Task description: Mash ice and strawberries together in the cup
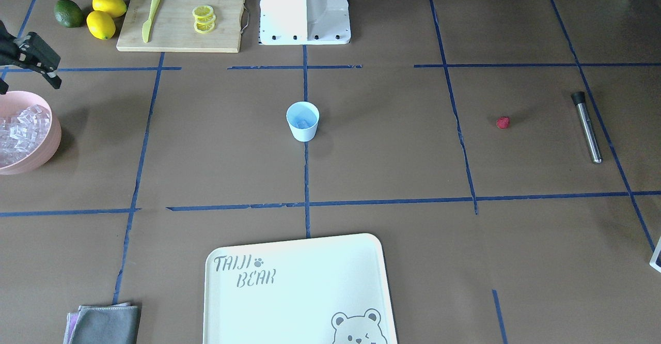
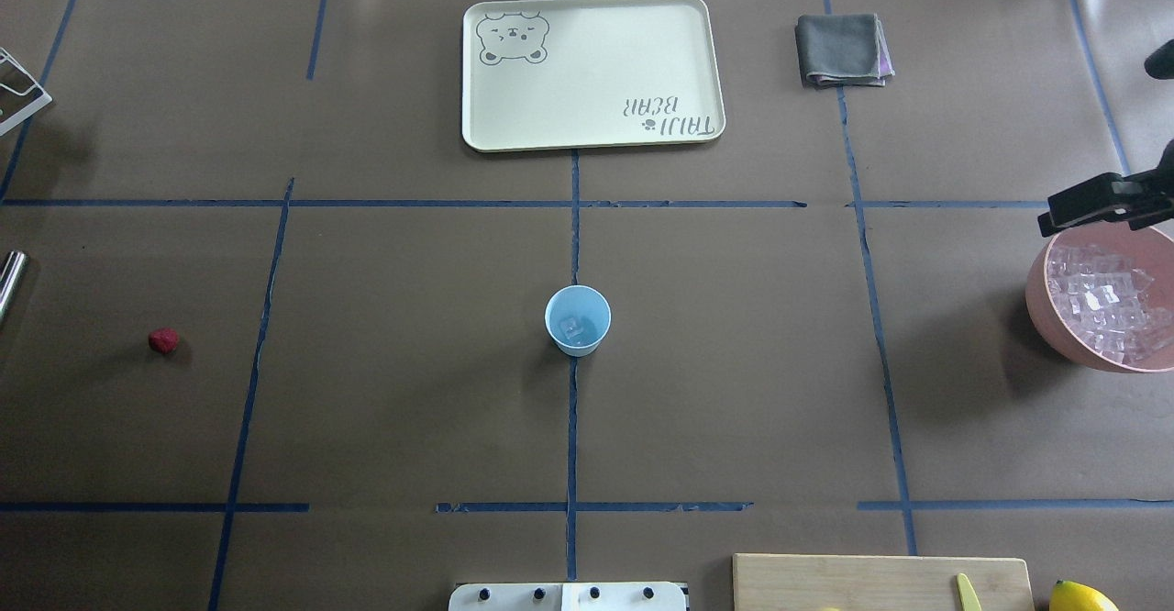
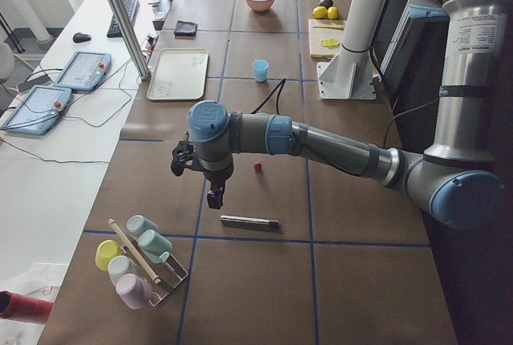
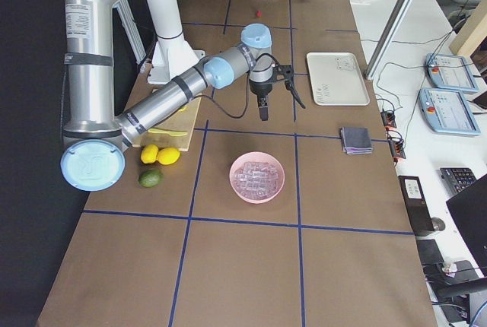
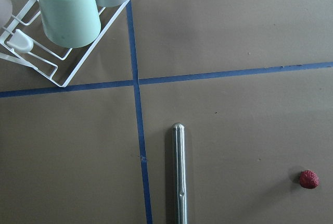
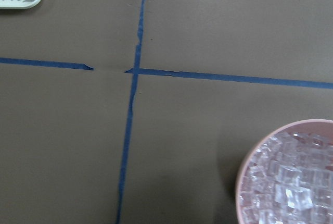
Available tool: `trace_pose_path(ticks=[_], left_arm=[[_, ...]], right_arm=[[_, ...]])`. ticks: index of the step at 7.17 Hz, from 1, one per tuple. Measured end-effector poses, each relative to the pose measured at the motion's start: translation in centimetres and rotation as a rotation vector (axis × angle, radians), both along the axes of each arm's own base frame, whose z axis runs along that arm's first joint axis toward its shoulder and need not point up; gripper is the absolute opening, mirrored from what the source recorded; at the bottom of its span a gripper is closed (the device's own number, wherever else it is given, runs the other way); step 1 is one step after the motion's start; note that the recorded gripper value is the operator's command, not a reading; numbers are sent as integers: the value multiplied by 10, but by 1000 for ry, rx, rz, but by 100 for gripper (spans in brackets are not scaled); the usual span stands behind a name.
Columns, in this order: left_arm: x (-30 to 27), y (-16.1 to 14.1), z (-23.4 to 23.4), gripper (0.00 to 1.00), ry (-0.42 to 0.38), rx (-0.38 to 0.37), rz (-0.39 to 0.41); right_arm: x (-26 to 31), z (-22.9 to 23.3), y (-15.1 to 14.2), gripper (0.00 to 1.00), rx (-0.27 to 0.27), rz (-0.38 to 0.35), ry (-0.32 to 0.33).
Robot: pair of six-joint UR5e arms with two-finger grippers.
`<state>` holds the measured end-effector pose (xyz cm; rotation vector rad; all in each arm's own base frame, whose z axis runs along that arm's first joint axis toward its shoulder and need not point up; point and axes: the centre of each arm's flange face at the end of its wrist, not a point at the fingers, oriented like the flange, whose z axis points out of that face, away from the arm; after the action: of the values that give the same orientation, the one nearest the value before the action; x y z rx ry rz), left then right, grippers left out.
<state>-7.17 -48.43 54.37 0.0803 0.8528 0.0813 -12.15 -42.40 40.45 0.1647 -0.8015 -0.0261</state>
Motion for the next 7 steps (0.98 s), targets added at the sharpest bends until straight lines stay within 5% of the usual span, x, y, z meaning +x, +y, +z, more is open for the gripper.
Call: trace_pose_path(ticks=[3, 7], left_arm=[[0, 0, -2, 100, -1, 4, 0], [0, 0, -3, 100, -1, 6, 0]], right_arm=[[11, 108, 3, 99, 28, -9, -6], [9, 172, -1, 97, -44, -12, 21]])
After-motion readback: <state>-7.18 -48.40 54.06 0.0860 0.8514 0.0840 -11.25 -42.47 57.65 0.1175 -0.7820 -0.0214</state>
